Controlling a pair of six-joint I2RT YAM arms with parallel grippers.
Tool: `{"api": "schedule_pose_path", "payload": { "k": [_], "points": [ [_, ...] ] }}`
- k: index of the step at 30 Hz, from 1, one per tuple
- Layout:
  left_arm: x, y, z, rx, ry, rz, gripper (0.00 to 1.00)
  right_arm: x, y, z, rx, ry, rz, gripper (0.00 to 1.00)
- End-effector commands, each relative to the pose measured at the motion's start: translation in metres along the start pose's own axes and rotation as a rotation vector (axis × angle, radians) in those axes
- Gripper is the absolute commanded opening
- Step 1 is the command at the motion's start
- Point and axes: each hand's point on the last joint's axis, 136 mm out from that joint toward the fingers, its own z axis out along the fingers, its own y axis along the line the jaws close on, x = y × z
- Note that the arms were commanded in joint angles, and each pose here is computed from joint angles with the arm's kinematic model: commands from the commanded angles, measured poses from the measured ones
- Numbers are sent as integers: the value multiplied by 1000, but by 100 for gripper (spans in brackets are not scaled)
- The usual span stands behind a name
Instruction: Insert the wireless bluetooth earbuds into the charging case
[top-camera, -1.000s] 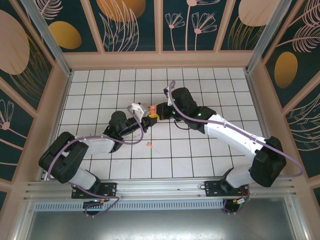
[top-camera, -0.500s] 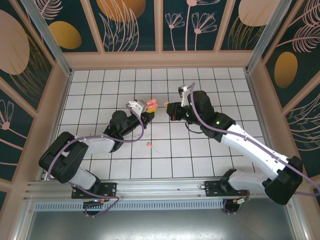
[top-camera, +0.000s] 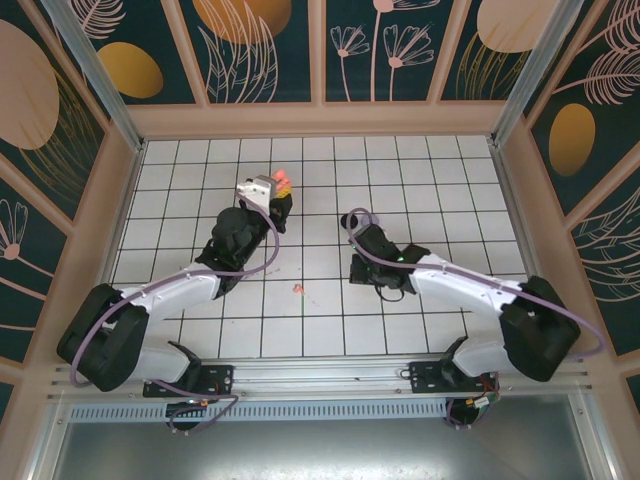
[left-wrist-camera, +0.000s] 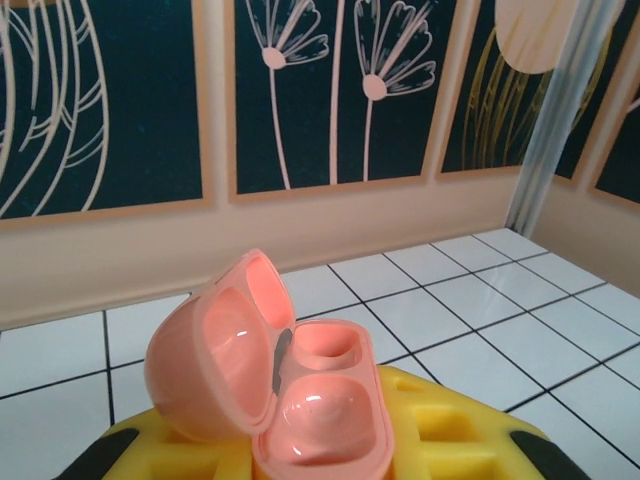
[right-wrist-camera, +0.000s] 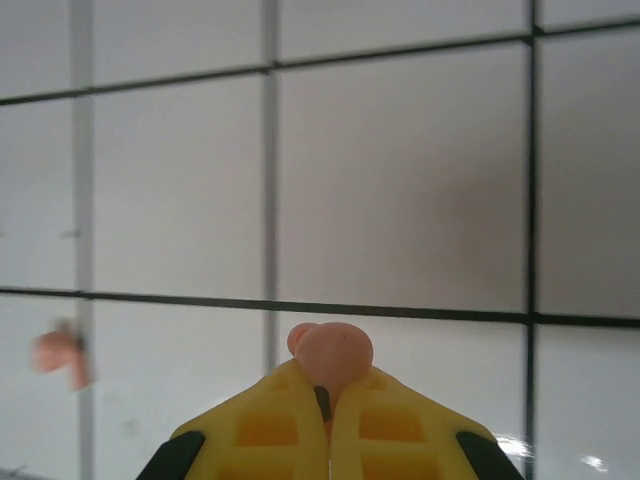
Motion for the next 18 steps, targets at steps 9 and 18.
{"api": "schedule_pose_path", "payload": {
  "k": [9, 18],
  "points": [
    [-20, 19, -3, -103, -27, -65, 0, 30, -48, 33, 479, 61, -3, 0],
    [-29, 26, -12, -97, -47, -81, 0, 38, -11, 50, 519, 88, -87, 27]
  ]
}}
